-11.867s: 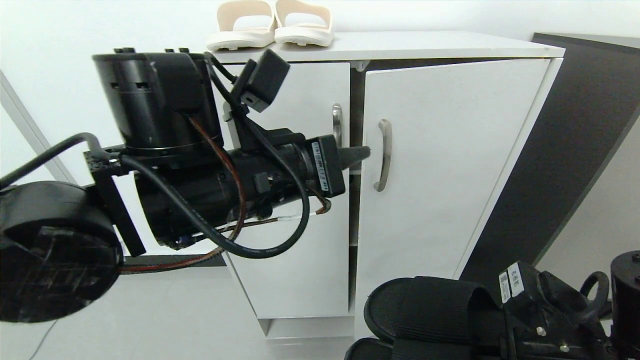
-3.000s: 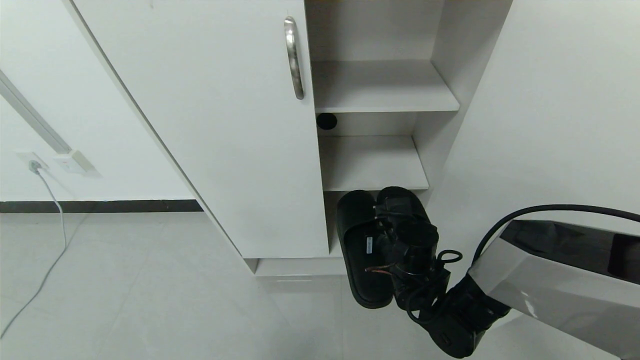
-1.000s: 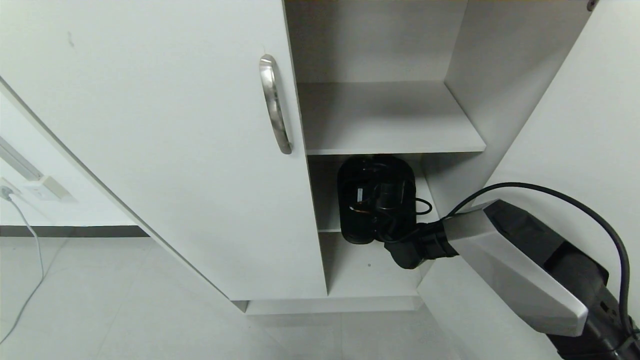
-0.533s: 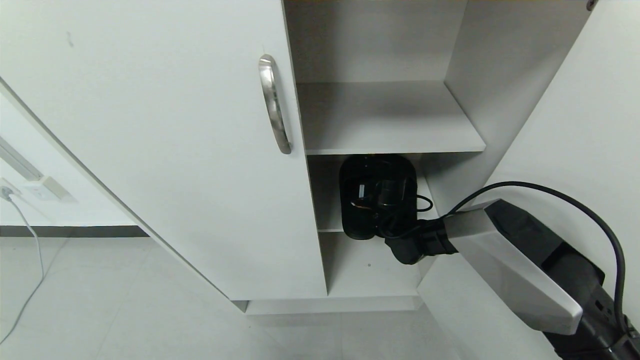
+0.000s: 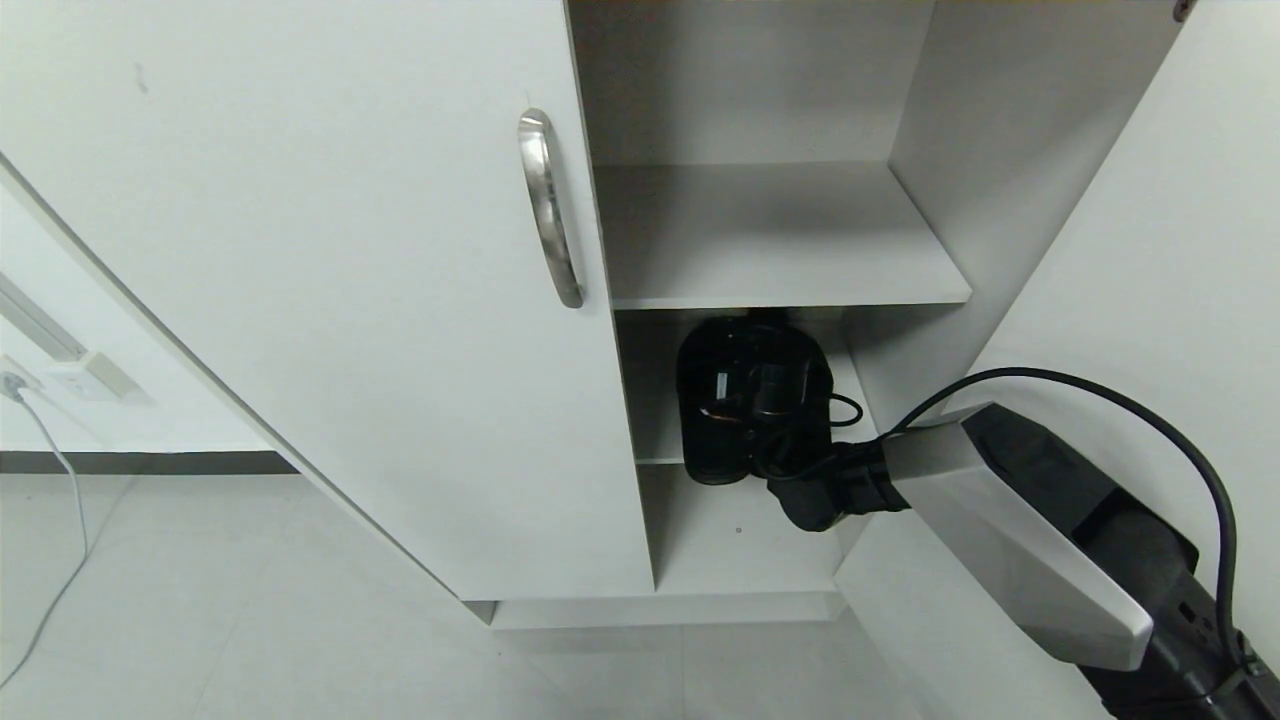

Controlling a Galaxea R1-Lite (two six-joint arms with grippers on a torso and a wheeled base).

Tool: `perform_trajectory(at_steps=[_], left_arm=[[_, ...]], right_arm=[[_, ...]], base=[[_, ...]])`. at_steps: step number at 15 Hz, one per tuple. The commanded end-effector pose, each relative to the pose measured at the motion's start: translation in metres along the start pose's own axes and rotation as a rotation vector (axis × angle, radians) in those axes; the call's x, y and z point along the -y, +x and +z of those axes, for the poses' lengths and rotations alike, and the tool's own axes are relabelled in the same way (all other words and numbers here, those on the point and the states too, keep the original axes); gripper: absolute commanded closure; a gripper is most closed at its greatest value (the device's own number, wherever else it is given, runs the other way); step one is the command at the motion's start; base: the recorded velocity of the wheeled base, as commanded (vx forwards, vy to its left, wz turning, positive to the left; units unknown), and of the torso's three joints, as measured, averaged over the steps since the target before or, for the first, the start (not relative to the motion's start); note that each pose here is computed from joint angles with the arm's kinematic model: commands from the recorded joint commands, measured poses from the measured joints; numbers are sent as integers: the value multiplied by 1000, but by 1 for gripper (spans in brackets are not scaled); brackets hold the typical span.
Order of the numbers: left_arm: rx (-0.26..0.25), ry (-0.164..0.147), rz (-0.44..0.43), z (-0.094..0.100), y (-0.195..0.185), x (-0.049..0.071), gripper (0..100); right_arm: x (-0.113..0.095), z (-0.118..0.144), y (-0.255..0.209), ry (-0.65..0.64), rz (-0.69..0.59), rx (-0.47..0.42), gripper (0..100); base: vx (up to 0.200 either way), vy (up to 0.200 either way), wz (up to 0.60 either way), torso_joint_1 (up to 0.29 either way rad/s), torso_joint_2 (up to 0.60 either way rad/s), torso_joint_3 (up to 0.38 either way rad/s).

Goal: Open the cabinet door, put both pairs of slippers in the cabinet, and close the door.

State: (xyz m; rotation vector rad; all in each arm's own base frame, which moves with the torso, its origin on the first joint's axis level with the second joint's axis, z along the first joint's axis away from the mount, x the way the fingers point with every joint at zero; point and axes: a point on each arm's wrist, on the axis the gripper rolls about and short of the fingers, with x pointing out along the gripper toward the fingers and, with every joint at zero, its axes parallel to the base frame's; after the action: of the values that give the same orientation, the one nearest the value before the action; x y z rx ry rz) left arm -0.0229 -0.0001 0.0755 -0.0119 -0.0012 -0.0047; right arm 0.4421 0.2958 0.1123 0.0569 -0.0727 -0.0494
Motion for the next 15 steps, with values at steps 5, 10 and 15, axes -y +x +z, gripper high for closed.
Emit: perform_trajectory(at_steps=[5,10,15], left_arm=[[-1,0,0,0,0,0,100],[-1,0,0,0,0,0,100],[-1,1,-1,0,0,0,100]], right_arm=[[6,-1,-16,-26,7,-31,0],[11,15,-57,-10,49,-19,0],[15,22,-134,-8,163,-31,0]], base=[[0,0,0,0,0,0],[0,0,0,0,0,0],[0,0,0,0,0,0]])
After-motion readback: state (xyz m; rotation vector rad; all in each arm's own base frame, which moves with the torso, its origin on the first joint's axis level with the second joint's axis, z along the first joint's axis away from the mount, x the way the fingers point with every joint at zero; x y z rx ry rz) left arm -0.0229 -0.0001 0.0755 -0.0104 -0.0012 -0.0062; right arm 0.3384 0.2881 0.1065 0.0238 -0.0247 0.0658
